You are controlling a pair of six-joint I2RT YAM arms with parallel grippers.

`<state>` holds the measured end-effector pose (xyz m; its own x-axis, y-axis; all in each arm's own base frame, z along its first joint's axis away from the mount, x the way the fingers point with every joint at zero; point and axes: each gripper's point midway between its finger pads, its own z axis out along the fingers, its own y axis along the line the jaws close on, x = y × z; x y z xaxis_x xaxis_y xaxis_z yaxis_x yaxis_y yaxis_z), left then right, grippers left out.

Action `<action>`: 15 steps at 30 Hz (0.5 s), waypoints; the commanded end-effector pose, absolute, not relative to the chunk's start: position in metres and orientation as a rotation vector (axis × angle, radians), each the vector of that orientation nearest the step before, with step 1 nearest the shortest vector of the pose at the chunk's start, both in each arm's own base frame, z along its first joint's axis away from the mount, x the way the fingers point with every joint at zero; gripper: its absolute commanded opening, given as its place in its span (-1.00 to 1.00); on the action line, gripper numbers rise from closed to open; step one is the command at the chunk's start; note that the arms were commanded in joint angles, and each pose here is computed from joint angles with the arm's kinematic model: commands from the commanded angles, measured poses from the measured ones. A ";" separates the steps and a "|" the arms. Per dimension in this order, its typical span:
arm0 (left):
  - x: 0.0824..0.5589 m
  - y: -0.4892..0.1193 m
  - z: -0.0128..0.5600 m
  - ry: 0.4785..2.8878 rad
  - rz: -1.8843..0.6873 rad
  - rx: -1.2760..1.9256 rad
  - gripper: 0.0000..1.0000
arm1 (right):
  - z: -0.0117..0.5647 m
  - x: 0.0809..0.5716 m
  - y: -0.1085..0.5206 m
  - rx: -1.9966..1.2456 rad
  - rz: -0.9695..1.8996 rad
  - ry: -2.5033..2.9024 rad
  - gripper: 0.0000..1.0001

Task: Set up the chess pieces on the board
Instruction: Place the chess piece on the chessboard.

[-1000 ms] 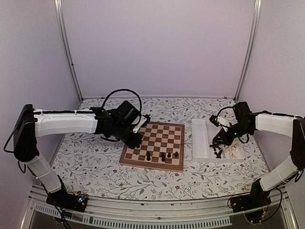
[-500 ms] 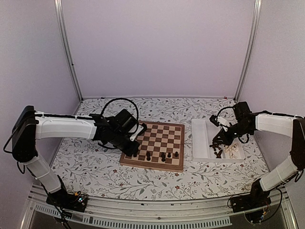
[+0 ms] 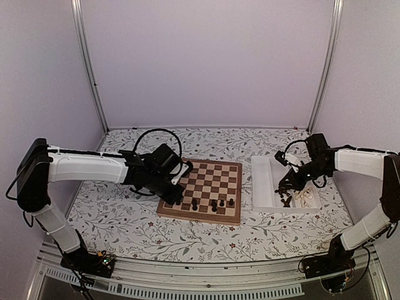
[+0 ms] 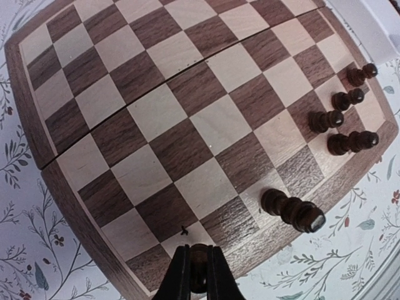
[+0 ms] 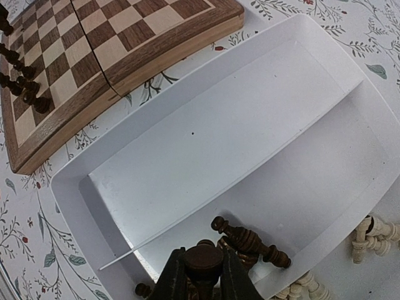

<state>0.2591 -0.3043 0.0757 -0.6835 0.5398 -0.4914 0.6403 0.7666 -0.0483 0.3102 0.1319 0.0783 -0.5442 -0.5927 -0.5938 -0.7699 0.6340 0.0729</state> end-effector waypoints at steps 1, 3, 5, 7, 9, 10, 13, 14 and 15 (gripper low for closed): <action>0.258 -0.304 0.062 2.523 -0.276 0.894 -0.90 | 0.079 0.316 0.130 -1.044 0.433 2.329 -0.78; 0.257 -0.304 0.060 2.529 -0.274 0.895 -0.89 | 0.078 0.316 0.130 -1.044 0.434 2.332 -0.78; 0.256 -0.304 0.058 2.532 -0.271 0.896 -0.90 | 0.078 0.316 0.130 -1.044 0.435 2.332 -0.78; 0.256 -0.303 0.058 2.533 -0.266 0.895 -0.88 | 0.078 0.316 0.130 -1.044 0.436 2.331 -0.78; 0.257 -0.302 0.056 2.537 -0.257 0.893 -0.81 | 0.078 0.316 0.130 -1.044 0.436 2.331 -0.78; 0.257 -0.302 0.055 2.539 -0.254 0.893 -0.76 | 0.078 0.316 0.130 -1.045 0.436 2.331 -0.78; 0.257 -0.302 0.055 2.539 -0.250 0.890 -0.56 | 0.078 0.316 0.130 -1.044 0.437 2.331 -0.78; 0.257 -0.303 0.056 2.538 -0.249 0.890 -0.52 | 0.078 0.316 0.130 -1.044 0.438 2.332 -0.78; 0.257 -0.303 0.056 2.539 -0.247 0.891 -0.48 | 0.078 0.315 0.130 -1.045 0.439 2.331 -0.78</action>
<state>0.2578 -0.3008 0.0594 -0.6994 0.5475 -0.4594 0.6299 0.7759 -0.0343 0.3101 0.1319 0.0773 -0.5463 -0.5928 -0.5918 -0.7695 0.6342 0.0751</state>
